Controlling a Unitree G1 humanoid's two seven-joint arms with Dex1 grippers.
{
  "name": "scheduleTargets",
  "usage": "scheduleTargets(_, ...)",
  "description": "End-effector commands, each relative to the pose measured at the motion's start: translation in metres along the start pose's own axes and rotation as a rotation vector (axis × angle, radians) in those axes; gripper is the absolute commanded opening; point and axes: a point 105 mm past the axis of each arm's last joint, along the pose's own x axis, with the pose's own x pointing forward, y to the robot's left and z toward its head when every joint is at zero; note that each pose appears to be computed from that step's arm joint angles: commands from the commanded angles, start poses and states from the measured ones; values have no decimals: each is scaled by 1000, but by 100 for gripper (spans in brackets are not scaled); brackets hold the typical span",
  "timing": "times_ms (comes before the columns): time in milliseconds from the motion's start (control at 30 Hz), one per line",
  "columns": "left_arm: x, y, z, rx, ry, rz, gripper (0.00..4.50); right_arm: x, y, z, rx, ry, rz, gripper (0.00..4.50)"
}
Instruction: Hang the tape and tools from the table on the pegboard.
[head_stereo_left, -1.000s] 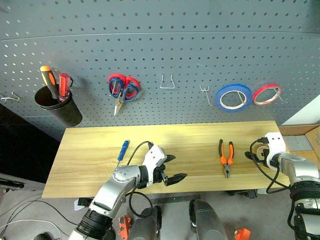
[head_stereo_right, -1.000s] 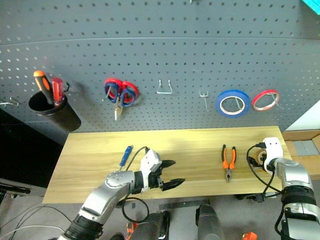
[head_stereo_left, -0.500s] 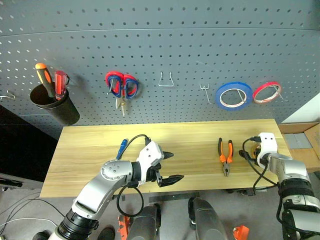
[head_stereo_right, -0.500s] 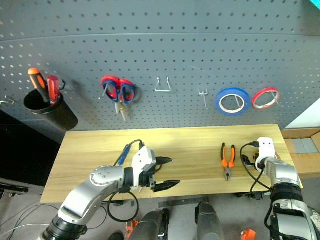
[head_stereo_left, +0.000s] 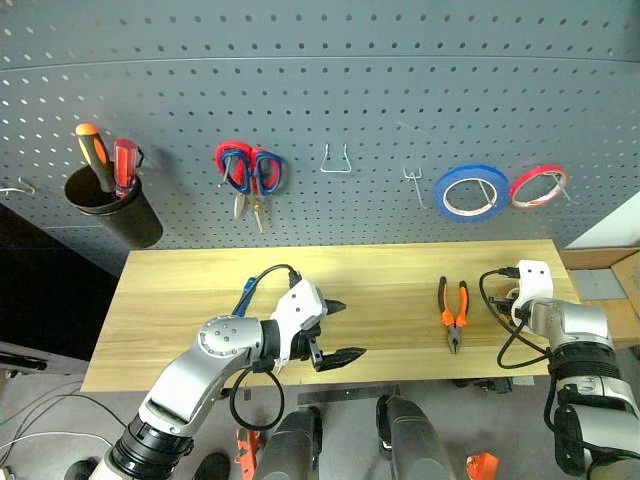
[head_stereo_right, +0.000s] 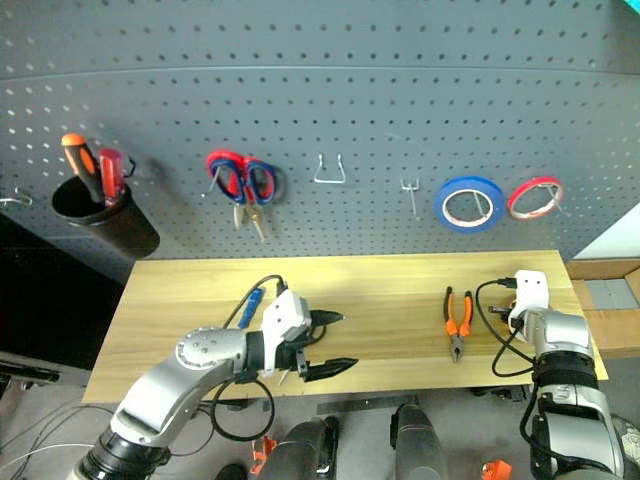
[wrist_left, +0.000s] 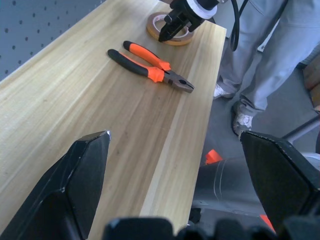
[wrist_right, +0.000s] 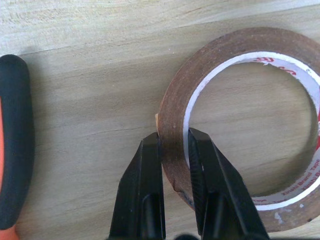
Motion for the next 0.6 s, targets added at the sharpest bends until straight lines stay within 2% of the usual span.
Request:
scheduleTargets(33, -2, 8, 19, 47, -73, 8, 445, -13, -7, 10, -14, -58, -12, 10)
scheduleTargets(100, 1, 15, 23, 59, -94, 21, 445, -25, -8, 20, -11, -127, 14, 10)
scheduleTargets(233, 3, 33, 21, 34, -129, 79, 445, -51, -15, 12, -49, -163, 39, 10)
scheduleTargets(333, 2, 49, 23, 33, -183, 140, 445, -94, 22, 13, -219, -307, 288, 10)
scheduleTargets(433, -1, 55, 44, 26, -297, 121, 445, -151, 72, -9, -432, -372, 580, 10)
scheduleTargets(500, -4, 59, 51, 48, -340, 133, 445, -181, 96, 1, -477, -489, 690, 10)
scheduleTargets(600, -8, 61, 52, 80, -359, 129, 445, -207, 117, 30, -519, -669, 728, 10)
